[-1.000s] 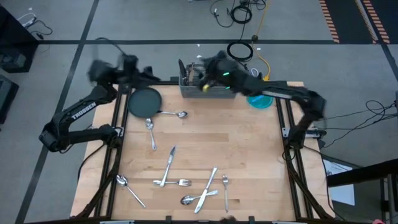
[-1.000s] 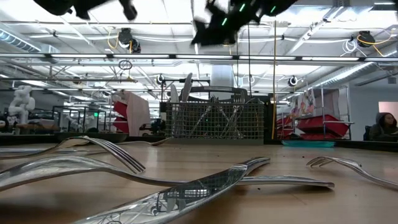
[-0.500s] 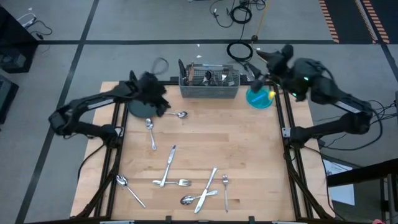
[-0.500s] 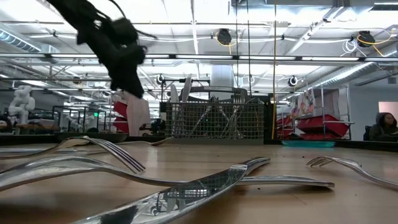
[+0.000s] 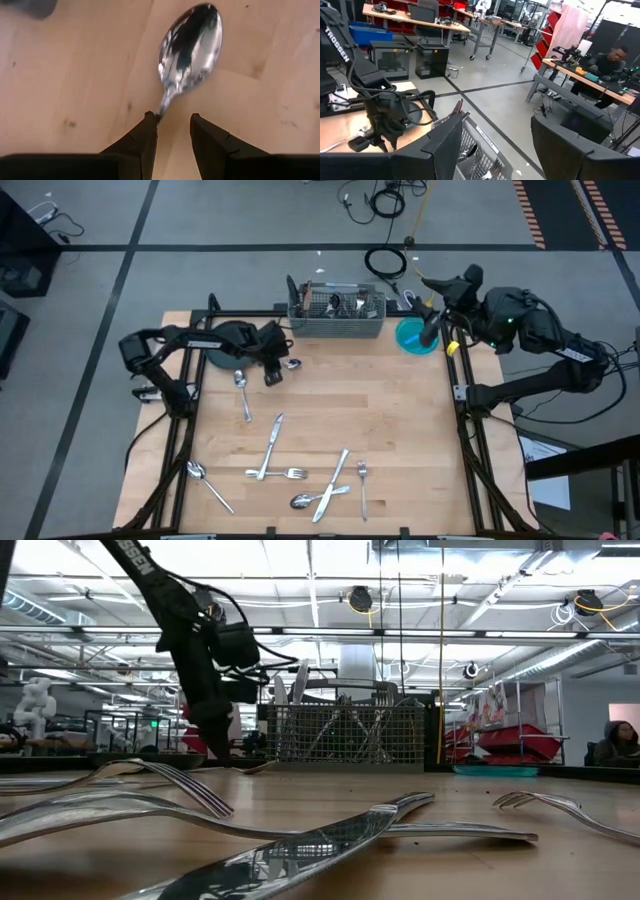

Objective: Sort silverware
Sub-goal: Put the spoon into the silverware organizer

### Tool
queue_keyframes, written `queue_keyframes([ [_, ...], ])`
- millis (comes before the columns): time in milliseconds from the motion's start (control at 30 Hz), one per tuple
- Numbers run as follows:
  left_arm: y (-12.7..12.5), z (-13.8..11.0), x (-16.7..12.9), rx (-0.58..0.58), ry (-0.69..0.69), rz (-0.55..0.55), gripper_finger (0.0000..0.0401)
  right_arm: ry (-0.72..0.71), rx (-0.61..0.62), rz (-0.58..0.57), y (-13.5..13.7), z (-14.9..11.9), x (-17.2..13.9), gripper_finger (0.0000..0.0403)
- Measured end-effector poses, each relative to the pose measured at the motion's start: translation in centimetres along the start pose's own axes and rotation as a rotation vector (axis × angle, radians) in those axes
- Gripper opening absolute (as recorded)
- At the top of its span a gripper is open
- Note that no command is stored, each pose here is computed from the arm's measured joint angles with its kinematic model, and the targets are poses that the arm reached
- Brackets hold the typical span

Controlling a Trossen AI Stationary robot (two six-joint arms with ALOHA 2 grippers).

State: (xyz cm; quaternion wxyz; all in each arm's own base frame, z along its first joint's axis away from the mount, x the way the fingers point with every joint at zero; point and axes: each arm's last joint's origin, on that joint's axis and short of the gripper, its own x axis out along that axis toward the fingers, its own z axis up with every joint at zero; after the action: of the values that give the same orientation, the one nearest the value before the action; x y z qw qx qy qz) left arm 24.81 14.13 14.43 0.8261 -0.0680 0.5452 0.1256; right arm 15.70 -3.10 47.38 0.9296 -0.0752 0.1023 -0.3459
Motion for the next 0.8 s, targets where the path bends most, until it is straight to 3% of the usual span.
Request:
queue_keyframes([
  [200,-0.1,0.2,2.3,0.081,0.007,-0.005,0.0112,-0.002,0.027,0.028,0.4,0.0,-0.2,0.0224],
  [300,-0.1,-0.1,3.3,0.094,0.036,-0.041,0.0053,-0.007,0.06,0.046,0.6,0.1,-0.4,0.0224],
  [367,0.0,-0.1,3.5,0.074,0.036,-0.053,0.0019,-0.011,0.077,0.063,0.8,0.1,-0.6,0.0224],
  [500,-0.1,0.4,2.7,0.016,0.023,-0.052,0.0014,-0.03,0.1,0.09,0.9,0.3,-1.1,0.0218],
  [600,-0.4,1.3,0.7,-0.064,-0.014,-0.115,0.0013,-0.05,0.105,0.113,0.5,0.3,-2.0,0.0206],
  [800,-0.5,7.2,-7.6,-0.16,-0.498,-0.137,0.0013,-0.097,0.152,0.168,-1.3,0.2,-4.9,0.0192],
])
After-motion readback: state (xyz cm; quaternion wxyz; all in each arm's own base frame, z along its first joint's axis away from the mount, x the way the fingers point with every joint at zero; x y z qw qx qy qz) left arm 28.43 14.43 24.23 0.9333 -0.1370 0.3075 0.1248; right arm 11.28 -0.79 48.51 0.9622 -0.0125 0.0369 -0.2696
